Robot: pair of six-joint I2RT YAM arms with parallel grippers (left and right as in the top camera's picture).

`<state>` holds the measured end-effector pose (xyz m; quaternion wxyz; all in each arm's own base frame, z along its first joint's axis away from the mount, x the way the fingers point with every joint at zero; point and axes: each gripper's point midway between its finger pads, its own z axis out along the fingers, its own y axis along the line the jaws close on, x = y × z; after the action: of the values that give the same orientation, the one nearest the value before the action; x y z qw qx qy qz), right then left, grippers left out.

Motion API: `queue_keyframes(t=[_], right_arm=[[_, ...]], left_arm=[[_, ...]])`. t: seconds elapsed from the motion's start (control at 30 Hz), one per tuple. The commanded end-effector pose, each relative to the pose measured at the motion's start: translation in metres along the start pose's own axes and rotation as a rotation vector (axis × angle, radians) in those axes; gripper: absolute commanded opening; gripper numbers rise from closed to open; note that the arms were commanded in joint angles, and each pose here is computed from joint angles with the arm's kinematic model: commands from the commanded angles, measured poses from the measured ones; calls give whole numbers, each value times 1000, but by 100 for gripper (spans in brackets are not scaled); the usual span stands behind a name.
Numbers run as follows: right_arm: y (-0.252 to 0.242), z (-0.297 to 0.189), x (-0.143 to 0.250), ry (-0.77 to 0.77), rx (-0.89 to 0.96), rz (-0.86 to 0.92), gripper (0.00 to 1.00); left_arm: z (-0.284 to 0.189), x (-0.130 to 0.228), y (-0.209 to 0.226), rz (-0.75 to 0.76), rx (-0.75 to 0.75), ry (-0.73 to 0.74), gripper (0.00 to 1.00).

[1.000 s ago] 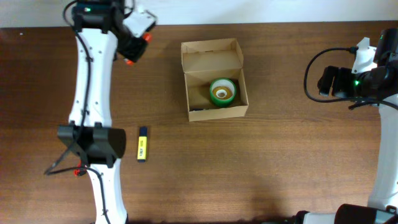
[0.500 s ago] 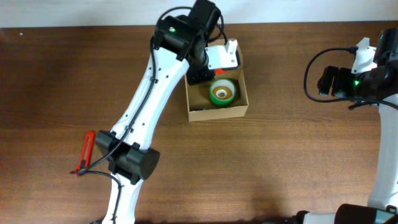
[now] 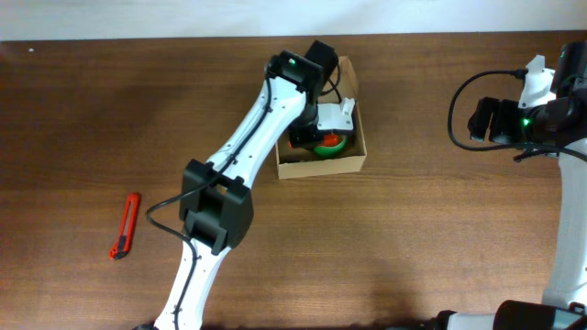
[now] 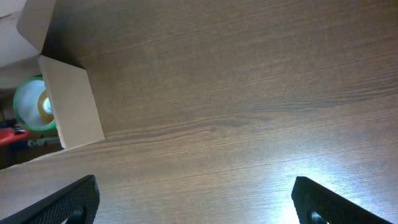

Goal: Pack container
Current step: 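Place the red stapler into the box with the left gripper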

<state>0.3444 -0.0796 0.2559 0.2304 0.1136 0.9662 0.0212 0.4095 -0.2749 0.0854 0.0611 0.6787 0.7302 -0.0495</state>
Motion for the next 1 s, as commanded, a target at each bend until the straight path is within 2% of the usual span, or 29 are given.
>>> queue_keyframes(t=[0.0, 0.23, 0.5, 0.53, 0.57, 0.6, 0.63, 0.83, 0.93, 0.97], right_arm=[[-1, 2, 1, 7, -6, 14, 100], [-1, 2, 1, 7, -3, 14, 100], [-1, 2, 1, 8, -3, 14, 100], [-1, 2, 1, 8, -3, 14, 100], [-1, 2, 1, 8, -3, 14, 100], [-1, 2, 1, 8, -3, 14, 100], [-1, 2, 1, 8, -3, 14, 100], [-1, 2, 2, 12, -3, 15, 100], [-1, 2, 2, 12, -3, 15, 100], [-1, 2, 3, 13, -3, 15, 100]], left_arm=[[9, -13, -8, 8, 36, -36, 1], [47, -6, -20, -24, 114, -7, 1], [53, -6, -16, -52, 97, -9, 3], [53, -6, -14, -60, 90, -5, 12], [53, -4, -11, -89, 72, 7, 42], [53, -4, -10, -97, 68, 7, 52], [53, -4, -10, -99, 68, 7, 56], [23, -21, 9, -158, -13, -62, 57], [-26, -35, 21, -187, -112, -138, 55], [-51, -34, 30, -255, -186, -148, 52]])
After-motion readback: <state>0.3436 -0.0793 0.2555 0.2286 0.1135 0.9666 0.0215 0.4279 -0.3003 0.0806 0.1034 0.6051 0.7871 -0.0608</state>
